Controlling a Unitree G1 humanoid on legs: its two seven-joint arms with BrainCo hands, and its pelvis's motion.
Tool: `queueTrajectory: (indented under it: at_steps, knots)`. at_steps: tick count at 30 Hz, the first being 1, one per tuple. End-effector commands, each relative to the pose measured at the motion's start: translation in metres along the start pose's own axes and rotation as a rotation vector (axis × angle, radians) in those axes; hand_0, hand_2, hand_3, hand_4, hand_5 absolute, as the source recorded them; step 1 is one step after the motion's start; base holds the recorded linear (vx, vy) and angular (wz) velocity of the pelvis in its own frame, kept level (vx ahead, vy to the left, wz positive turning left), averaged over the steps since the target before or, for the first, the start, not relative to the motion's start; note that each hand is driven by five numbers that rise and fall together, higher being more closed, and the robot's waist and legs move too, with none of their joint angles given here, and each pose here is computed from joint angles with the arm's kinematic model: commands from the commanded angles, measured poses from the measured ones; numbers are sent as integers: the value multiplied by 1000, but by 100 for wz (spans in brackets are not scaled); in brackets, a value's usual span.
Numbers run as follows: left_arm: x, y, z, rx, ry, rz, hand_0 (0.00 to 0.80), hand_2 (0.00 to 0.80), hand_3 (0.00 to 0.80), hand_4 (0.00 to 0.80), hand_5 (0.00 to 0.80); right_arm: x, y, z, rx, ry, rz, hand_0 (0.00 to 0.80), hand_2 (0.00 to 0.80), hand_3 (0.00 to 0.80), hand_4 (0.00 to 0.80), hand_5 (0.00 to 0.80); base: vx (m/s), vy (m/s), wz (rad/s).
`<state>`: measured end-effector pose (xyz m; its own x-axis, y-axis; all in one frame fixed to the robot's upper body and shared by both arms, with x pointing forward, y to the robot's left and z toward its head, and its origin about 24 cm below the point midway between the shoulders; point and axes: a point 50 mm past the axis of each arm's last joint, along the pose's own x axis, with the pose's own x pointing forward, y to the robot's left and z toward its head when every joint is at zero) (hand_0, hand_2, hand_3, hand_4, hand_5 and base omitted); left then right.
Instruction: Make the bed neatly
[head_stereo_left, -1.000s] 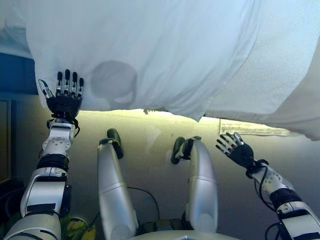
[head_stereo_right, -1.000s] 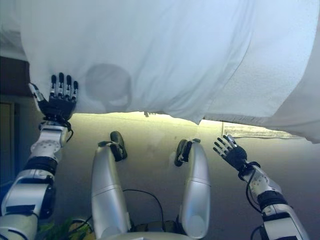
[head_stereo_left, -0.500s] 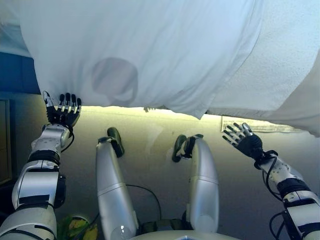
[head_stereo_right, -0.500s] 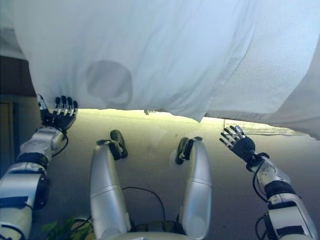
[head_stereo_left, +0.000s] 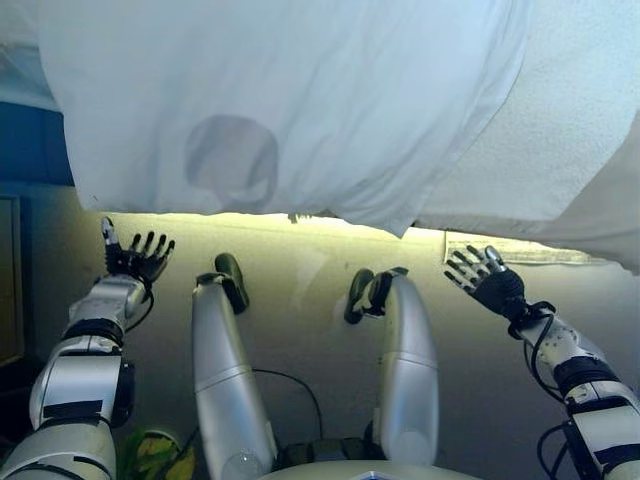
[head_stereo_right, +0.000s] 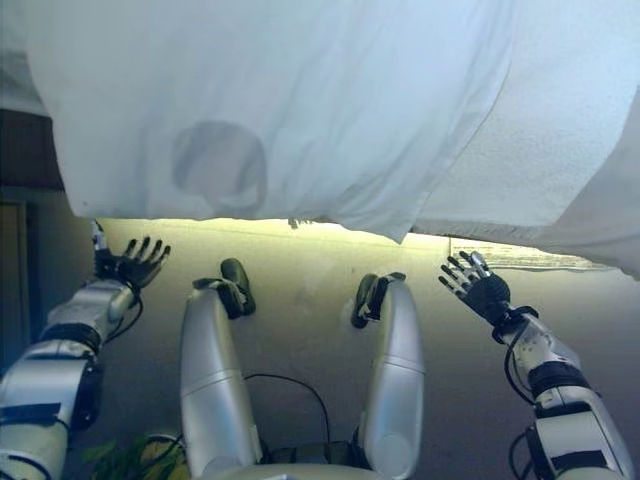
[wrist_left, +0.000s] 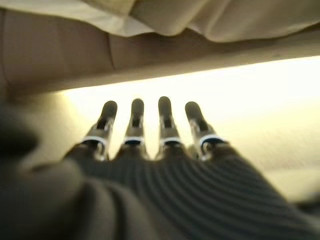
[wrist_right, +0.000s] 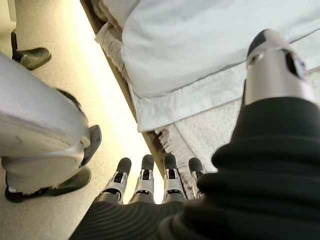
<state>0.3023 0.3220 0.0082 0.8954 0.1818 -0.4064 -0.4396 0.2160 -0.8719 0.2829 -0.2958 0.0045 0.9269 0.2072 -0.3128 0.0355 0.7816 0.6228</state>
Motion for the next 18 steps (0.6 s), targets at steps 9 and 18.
queueTrajectory:
  at_steps: [9,18]
  knots:
    - [-58,136,-92,105,283,248,0,0,0,0,0,-31,-33,-90,70,85,-181,0,0,0,0,0,113,-102,-1]
    - [-115,199,-127,142,423,476,0,0,0,0,0,-83,-56,-183,162,277,-373,0,0,0,0,0,164,-144,7]
